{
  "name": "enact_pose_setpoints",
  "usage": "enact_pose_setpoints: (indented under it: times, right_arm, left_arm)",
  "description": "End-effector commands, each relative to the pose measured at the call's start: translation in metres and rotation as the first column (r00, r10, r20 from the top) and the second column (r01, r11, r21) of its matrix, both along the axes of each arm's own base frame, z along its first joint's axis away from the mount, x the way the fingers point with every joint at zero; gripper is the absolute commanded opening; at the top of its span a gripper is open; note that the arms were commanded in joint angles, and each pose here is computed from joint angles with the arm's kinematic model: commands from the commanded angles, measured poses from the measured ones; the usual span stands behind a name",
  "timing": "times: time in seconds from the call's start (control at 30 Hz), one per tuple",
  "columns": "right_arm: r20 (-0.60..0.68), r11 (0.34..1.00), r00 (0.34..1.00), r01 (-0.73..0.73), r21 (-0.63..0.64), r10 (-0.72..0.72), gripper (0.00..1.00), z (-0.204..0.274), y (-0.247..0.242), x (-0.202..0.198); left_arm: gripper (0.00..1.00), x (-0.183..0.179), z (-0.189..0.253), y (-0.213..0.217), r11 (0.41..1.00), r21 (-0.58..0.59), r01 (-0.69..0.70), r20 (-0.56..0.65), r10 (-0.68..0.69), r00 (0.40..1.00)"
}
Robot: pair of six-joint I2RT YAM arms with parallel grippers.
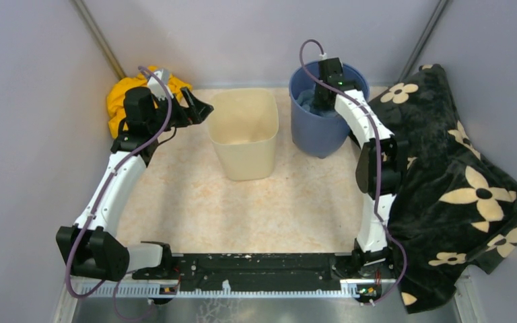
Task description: Put the trash bags into the trash bin
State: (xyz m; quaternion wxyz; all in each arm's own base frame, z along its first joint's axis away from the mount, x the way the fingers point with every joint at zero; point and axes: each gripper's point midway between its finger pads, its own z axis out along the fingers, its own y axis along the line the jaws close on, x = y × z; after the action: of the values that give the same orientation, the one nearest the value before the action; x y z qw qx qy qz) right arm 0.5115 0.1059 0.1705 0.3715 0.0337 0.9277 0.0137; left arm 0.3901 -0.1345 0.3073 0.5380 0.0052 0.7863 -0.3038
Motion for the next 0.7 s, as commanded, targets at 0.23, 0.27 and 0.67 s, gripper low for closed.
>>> enact_pose_setpoints:
  times: [0.23,0.27,0.67]
  right_arm:
    - [0.311,0.999,0.95,0.006,0.051,-0.021,0.0,0.103,-0.004,-0.005]
    - [0.343,0.999,0.939,0.006,0.054,-0.024,0.0,0.12,-0.006,-0.011]
    - [0.597,0.994,0.802,-0.039,0.104,-0.031,0.0,0.271,-0.021,-0.077]
  left_arm:
    - [0.99,-0.002,0.012,0.003,1.0,0.005,-0.005,0.022,0.005,1.0]
    - [0.99,-0.002,0.013,0.003,1.0,0.0,-0.005,0.022,0.005,1.0]
    - [0.99,-0.006,0.014,0.007,1.0,0.006,-0.028,0.041,0.028,0.999]
